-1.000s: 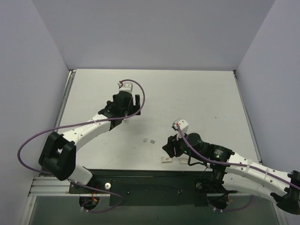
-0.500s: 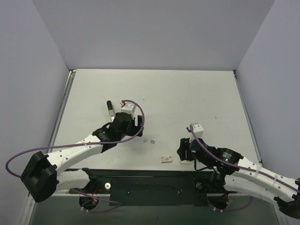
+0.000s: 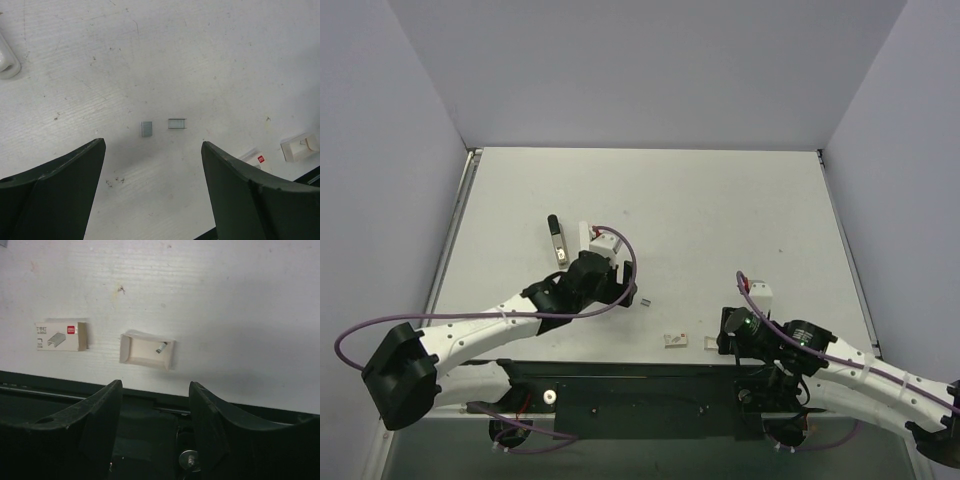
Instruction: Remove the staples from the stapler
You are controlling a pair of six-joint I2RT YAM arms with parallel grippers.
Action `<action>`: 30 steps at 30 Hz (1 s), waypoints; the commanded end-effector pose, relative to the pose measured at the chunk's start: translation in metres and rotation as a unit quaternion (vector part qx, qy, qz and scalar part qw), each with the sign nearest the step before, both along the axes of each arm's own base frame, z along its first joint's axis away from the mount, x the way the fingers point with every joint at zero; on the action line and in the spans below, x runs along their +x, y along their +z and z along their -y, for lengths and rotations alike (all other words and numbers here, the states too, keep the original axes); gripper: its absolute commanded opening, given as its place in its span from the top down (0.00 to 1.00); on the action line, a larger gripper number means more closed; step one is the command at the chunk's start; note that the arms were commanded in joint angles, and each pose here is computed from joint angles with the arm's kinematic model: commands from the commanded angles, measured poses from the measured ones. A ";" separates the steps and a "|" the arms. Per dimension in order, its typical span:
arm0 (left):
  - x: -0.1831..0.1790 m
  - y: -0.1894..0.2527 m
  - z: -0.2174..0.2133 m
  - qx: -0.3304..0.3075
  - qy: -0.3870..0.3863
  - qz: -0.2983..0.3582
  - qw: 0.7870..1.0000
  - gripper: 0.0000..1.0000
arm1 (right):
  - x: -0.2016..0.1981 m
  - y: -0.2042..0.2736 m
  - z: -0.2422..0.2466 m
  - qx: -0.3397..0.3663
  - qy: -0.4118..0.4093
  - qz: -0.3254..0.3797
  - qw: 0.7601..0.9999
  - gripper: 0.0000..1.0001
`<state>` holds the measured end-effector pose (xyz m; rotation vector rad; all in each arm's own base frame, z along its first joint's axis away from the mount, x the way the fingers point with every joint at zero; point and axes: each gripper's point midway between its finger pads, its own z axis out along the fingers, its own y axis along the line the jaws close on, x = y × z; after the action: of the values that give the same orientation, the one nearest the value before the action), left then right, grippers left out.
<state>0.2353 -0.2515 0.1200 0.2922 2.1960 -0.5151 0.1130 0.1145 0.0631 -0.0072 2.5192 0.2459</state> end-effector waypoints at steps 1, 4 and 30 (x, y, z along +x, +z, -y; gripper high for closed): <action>-0.001 0.021 0.009 -0.040 -0.011 0.020 0.999 0.11 | -0.010 -0.018 0.018 -0.030 -0.034 -0.026 0.999 0.49; -0.004 0.023 0.009 -0.046 -0.017 0.022 0.999 0.11 | -0.012 -0.020 0.017 -0.029 -0.038 -0.033 0.998 0.49; -0.008 0.032 0.017 -0.065 -0.045 0.031 0.996 0.11 | -0.016 -0.048 0.011 -0.103 -0.020 -0.084 0.991 0.48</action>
<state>0.2237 -0.2574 0.1357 0.3197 2.1471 -0.6321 0.0938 0.1034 0.0124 0.0189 2.7013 0.0247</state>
